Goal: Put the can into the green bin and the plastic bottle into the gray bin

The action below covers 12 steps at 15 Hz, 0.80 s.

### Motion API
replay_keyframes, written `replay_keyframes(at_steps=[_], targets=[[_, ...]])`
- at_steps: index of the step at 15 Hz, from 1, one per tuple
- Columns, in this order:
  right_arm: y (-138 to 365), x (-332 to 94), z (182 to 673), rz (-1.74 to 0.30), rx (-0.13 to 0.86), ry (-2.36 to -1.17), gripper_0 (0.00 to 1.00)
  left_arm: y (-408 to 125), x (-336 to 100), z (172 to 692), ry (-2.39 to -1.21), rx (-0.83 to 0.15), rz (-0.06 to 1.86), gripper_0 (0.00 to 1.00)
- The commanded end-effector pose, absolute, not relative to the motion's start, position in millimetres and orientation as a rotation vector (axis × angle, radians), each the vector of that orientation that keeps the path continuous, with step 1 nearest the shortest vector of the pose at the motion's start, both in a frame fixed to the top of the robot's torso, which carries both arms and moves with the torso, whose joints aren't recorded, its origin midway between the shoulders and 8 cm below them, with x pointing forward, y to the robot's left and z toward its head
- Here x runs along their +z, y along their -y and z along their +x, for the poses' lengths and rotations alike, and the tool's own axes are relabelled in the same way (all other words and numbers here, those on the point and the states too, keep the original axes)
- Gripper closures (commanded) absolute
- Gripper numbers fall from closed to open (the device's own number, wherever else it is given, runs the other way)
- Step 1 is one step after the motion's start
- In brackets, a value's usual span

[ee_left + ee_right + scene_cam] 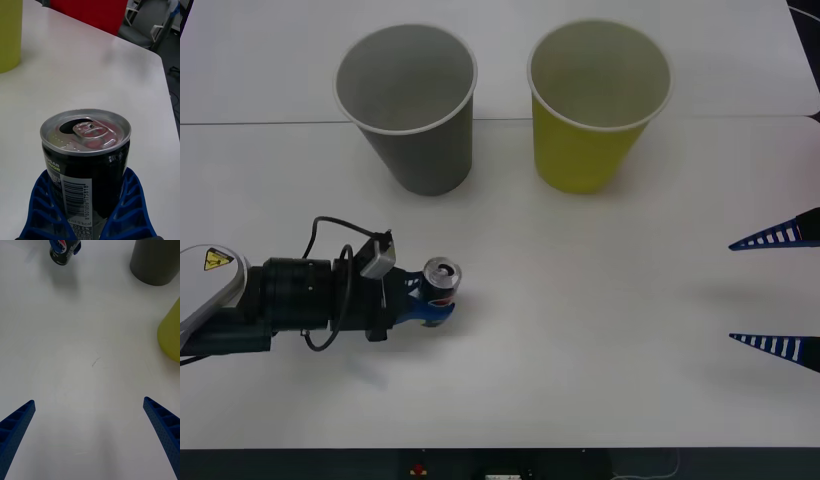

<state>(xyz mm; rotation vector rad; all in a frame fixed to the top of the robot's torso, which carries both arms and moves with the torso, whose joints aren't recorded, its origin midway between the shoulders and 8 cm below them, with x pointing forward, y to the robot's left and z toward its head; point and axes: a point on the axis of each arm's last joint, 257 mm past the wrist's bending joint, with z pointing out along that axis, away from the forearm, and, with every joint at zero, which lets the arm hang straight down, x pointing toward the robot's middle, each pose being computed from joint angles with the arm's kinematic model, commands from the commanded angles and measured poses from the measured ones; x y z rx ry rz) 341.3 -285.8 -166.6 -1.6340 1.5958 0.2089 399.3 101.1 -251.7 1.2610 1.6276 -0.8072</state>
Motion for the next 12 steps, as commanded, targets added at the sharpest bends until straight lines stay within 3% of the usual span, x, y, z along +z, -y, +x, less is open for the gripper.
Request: replay_keyframes(at_steps=[1, 12], targets=[[285.8, -166.6, 341.3, -1.634, 0.209, -1.596, 0.00, -93.6, -230.5, 394.6, -1.712, -0.820, 1.198, 1.00], [285.8, -166.6, 341.3, -1.634, 0.209, -1.596, 0.00, -58.4, -143.8, 382.7, -1.908, -0.799, 1.019, 1.00]])
